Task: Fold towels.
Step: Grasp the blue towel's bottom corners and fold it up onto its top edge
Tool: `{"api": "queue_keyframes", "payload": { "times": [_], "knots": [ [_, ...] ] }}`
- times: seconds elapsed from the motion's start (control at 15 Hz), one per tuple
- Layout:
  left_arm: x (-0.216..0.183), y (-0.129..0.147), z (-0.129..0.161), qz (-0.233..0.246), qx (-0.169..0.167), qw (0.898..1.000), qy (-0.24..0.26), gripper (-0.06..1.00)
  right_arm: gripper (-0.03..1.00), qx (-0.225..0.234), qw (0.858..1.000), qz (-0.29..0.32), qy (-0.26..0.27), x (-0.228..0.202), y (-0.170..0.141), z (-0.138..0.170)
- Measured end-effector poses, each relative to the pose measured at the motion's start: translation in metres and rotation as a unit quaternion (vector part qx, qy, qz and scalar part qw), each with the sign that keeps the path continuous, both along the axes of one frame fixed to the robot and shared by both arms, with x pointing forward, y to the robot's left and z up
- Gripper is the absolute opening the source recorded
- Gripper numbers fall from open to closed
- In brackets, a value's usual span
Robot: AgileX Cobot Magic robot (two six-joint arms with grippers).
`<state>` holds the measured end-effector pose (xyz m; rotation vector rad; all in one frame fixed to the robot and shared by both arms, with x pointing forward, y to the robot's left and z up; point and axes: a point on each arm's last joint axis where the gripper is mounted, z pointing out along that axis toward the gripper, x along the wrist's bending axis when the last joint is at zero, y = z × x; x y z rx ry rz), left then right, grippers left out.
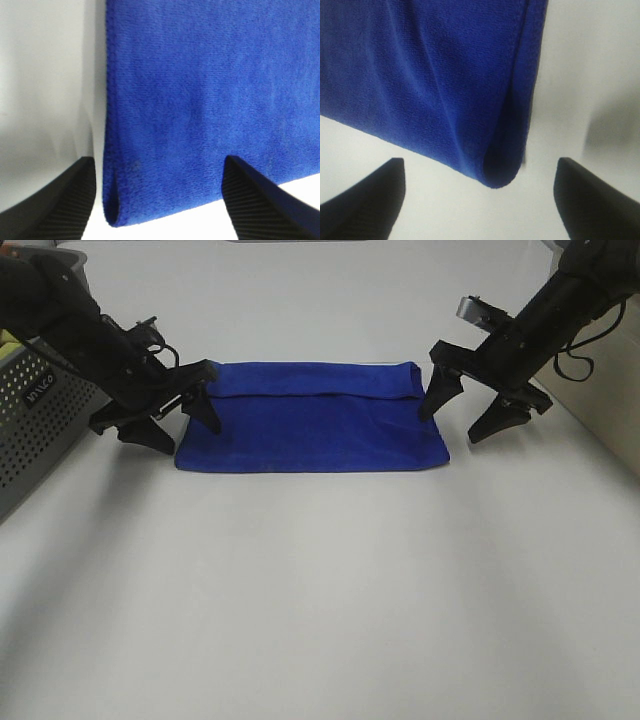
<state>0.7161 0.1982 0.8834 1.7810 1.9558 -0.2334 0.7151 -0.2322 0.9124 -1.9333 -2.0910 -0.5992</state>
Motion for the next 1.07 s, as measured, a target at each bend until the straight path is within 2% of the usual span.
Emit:
{"api": "queue_keyframes", "payload": {
  "times": [0.13, 0.4, 0.67, 0.8, 0.87, 1.0, 1.07],
  "knots": [
    [-0.001, -0.005, -0.010, -0.002, -0.001, 1.000, 0.010, 0.67, 0.77, 0.008, 1.000, -0.002, 0.004, 0.001, 0.001, -0.005],
    [0.001, -0.007, -0.011, 0.002, 0.000, 1.000, 0.000, 0.67, 0.76, 0.019, 1.000, -0.008, 0.020, 0.001, 0.003, -0.022],
    [0.000, -0.027, -0.017, -0.004, -0.004, 1.000, -0.012, 0.61, 0.65, 0.051, 0.998, -0.028, 0.029, 0.004, 0.009, -0.036],
    [0.000, -0.030, -0.018, -0.006, -0.004, 1.000, -0.014, 0.49, 0.54, 0.051, 0.998, -0.031, 0.024, 0.005, 0.013, -0.040],
    [-0.001, -0.030, -0.019, -0.007, -0.002, 1.000, -0.013, 0.38, 0.46, 0.049, 0.998, -0.031, 0.024, 0.005, 0.015, -0.042],
    [-0.001, -0.030, -0.023, -0.008, -0.001, 1.000, -0.008, 0.13, 0.22, 0.045, 0.998, -0.041, 0.030, 0.006, 0.016, -0.047],
    [-0.002, -0.030, -0.024, -0.011, 0.002, 1.000, -0.006, 0.05, 0.11, 0.043, 0.998, -0.044, 0.033, 0.005, 0.016, -0.049]
  ]
}}
